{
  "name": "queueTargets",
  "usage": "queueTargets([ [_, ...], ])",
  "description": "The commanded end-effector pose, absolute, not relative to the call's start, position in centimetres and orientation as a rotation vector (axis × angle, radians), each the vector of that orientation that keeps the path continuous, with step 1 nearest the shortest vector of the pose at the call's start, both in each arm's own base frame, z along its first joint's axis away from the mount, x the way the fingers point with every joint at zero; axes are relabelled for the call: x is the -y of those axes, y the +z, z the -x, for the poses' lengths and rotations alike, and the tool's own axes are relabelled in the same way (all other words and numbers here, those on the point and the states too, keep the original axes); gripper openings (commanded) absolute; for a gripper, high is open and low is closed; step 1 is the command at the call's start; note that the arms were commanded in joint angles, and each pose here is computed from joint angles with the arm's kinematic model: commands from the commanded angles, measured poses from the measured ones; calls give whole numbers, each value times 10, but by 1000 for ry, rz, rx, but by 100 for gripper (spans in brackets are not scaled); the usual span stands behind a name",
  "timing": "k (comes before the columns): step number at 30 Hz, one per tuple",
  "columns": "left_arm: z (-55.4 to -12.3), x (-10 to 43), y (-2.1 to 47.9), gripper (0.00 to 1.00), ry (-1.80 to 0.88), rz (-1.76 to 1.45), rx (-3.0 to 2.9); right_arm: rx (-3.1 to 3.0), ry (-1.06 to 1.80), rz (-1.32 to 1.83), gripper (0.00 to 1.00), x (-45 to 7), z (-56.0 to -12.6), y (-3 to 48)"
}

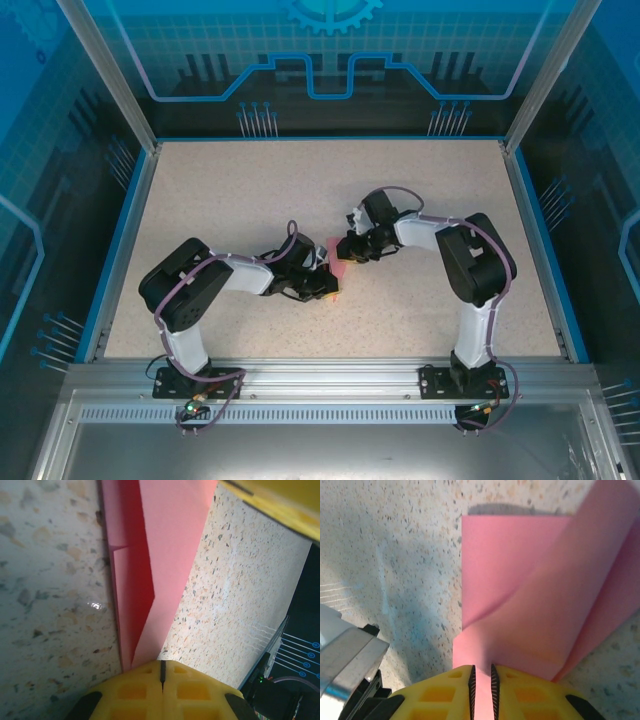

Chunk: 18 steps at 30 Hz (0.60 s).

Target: Fold a paper plane with a square sheet of paper (fold left side to right side)

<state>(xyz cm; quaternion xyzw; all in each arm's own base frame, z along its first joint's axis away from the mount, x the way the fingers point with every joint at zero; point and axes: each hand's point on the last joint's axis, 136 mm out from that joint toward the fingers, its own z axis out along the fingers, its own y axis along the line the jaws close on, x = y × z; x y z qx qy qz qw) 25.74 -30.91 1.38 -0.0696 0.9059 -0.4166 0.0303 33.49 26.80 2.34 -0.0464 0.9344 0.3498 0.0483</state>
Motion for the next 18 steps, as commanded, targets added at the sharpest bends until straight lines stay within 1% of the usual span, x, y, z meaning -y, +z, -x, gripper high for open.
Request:
queueTargets([
  [1, -231, 286, -24, 0, -1141, 319, -2953, -2878, 990, 178, 18, -266, -338, 12],
  [9, -230, 285, -25, 0, -1135, 321, -2959, -2904, 912, 187, 18, -256, -344, 2],
  [18, -227, 282, -31, 0, -1118, 330, -2973, -2864, 911, 164, 18, -244, -369, 10],
])
